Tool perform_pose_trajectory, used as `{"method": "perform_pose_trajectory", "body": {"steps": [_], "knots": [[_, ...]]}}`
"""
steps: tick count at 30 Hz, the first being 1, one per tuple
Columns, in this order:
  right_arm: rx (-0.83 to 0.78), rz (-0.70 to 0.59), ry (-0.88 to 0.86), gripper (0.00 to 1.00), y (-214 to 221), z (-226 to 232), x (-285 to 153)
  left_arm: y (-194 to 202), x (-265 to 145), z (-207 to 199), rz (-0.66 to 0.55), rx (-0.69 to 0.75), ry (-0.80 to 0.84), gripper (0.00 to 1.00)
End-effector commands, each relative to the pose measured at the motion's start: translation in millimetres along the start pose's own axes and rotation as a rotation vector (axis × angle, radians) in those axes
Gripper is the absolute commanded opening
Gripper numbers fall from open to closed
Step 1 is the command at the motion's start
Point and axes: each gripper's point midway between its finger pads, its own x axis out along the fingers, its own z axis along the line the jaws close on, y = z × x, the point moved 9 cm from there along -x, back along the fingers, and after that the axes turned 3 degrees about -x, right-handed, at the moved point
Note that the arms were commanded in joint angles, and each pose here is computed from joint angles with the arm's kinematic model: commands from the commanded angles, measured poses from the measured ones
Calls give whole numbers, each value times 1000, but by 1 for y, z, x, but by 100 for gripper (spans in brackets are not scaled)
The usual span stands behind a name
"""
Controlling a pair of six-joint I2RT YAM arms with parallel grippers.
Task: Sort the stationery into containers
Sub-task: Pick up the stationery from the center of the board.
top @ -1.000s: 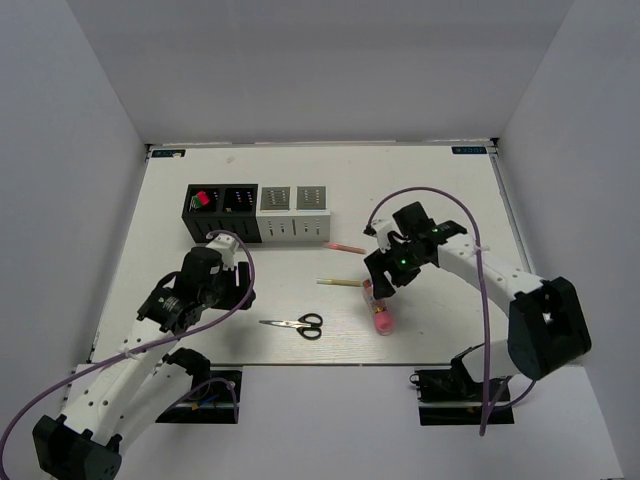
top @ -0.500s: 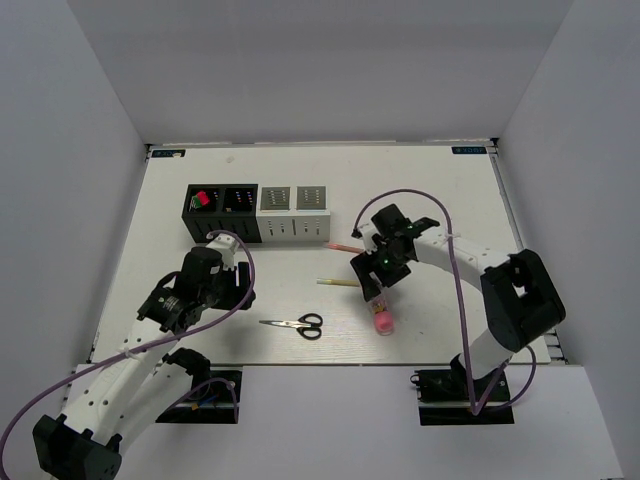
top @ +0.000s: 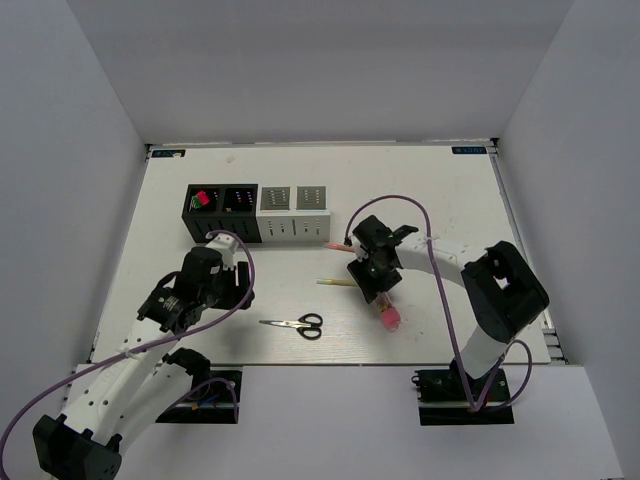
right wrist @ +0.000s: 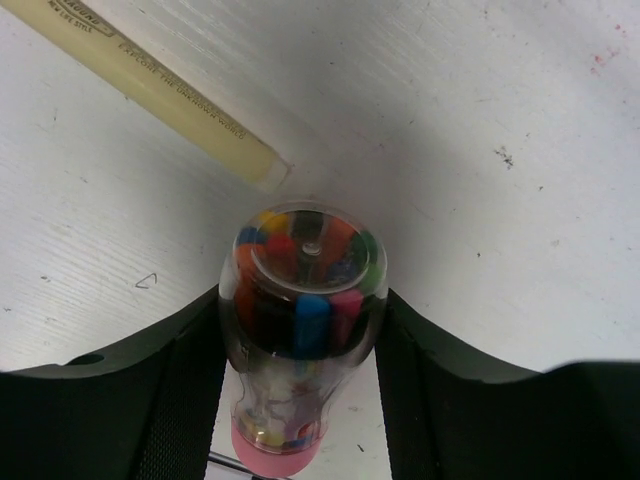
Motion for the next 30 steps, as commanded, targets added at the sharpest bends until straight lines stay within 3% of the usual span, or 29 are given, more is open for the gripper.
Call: {"method": "perform_pose_trajectory", "body": {"steps": [1, 5, 7, 11, 16, 18, 19, 21, 26, 28, 29, 30], "knots": [[18, 52, 71, 48, 10, -3, 12, -2, -2, 0, -21, 13, 2, 74], [22, 60, 52, 20, 11, -4, 8, -3, -3, 0, -26, 15, 2, 74], [1, 28, 34, 0, 5, -2, -5, -2, -2, 0, -23, 12, 1, 74], [-114, -104, -79, 0, -13, 6, -45, -4, -3, 0, -39, 11, 2, 74], [-257, -361, -94, 0, -47, 11, -119, -5, -5, 0, -56, 7, -5, 74], [-312, -380, -92, 0, -55, 10, -132, -5, -6, 3, -79, 6, -27, 74], [-346, -464, -81, 0, -74, 12, -157, -5, -6, 3, -83, 1, -32, 74], [-371, -433, -107, 0, -85, 13, -156, -5, -8, 6, -114, -2, -50, 74], [-426, -651, -127, 0, -150, 23, -205, -9, -14, 13, -222, -28, -114, 74], [-426, -677, -163, 0, -168, 26, -204, -8, -16, 19, -279, -48, -160, 74], [-437, -771, -170, 0, -182, 31, -230, -9, -20, 20, -317, -59, -163, 74], [-428, -756, -186, 0, -197, 31, -213, -7, -20, 22, -339, -70, -173, 74]]}}
